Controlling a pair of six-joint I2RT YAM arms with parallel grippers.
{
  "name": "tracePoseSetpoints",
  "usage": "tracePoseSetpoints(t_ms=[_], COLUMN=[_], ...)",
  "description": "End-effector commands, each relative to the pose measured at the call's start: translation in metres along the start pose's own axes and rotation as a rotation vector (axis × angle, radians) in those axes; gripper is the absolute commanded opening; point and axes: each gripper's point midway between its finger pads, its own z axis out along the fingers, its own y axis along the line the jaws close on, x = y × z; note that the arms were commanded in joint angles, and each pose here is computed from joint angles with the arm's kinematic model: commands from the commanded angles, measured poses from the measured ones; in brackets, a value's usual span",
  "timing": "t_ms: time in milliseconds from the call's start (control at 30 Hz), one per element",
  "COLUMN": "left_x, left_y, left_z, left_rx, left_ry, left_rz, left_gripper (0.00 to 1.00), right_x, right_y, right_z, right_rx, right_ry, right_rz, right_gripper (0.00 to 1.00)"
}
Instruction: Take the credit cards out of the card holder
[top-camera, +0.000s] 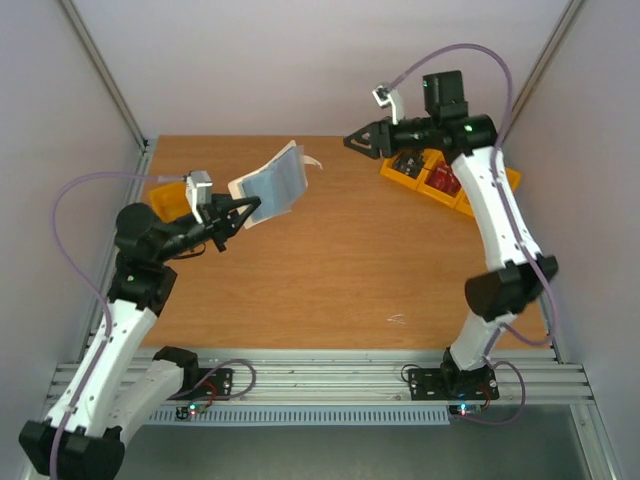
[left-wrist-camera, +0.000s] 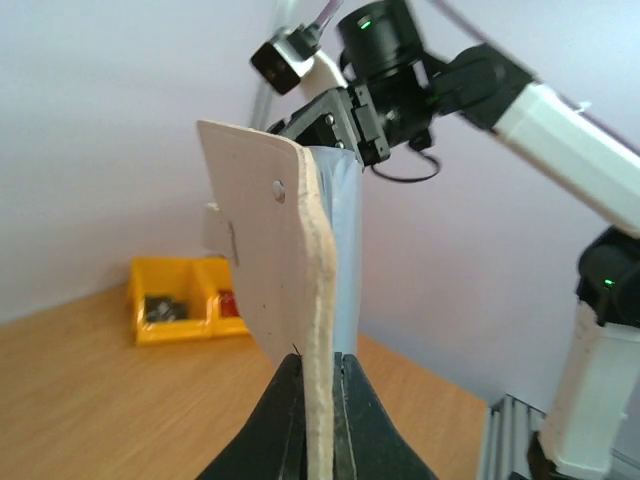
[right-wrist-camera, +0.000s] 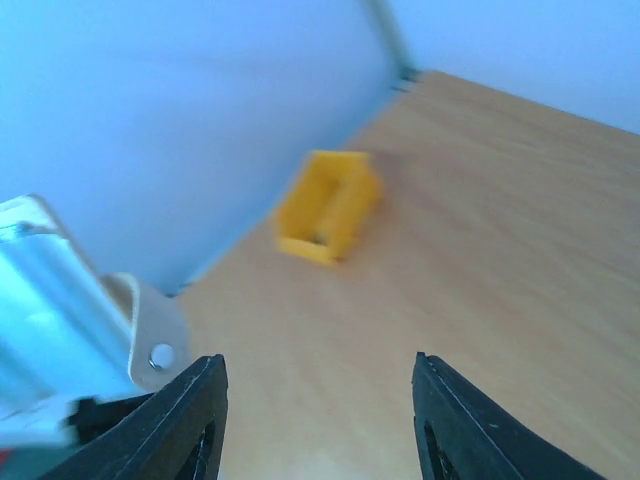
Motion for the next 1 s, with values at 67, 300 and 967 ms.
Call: tracePoseSetpoints(t_ms=[67, 300, 967], left_x=[-0.032, -0.047, -0.052], left_y=[-0.074, -0.101, -0.124], left_z=[-0.027, -0.041, -0.058], left_rx=[0.230, 0.291, 0.311], left_ry=[-0.071, -0.117, -0.146], left_rz=[0.150, 0.187, 0.217], left_gripper=[0.00, 0.00, 0.00], right_x=[0.017, 0.058, 0.058], right_y=[0.151, 0.221, 0.211], right_z=[-0.059, -0.064, -0.026], right_rx=[-0.554, -0.611, -0.474], right_ry=[-0.072, -0.029, 0.006], right_rz=[-0.163, -0.256, -0.282], right_gripper=[0.52, 0.59, 0.72])
